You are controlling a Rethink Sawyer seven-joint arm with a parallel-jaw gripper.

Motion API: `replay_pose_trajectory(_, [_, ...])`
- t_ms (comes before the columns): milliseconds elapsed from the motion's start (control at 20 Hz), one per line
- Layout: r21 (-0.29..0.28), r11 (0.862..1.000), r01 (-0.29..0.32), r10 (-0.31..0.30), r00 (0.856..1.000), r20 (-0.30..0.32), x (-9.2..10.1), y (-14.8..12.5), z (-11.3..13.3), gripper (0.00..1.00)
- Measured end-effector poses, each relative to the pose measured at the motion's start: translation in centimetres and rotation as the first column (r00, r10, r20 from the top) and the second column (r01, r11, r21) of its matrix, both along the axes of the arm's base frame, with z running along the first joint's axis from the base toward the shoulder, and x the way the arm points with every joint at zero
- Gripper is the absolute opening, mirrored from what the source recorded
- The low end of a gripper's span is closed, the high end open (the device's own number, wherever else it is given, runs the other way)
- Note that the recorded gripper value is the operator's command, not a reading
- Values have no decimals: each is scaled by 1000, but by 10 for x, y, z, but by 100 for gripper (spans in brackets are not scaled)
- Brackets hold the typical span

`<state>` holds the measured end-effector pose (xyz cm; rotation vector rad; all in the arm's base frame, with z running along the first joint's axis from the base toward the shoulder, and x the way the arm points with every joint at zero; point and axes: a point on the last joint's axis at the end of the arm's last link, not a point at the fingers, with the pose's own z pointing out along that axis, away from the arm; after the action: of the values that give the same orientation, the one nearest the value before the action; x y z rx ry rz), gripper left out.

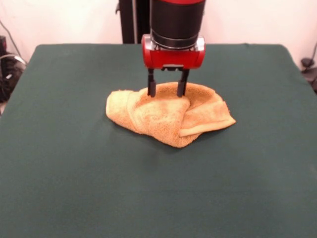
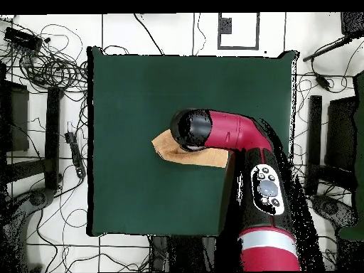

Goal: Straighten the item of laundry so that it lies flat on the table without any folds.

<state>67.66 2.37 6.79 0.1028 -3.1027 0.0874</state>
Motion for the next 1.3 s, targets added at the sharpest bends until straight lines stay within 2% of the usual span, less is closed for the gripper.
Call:
replay_pose_trajectory(200, [4, 1000, -1, 1, 1000, -9, -4, 1, -12, 100])
replay_pose_trajectory(850, [10, 1000, -7, 6, 1000, 18, -10, 3, -47, 100])
replay_pose_trajectory(1300, [20, 1000, -2, 1, 1000, 6, -26, 2, -75, 100])
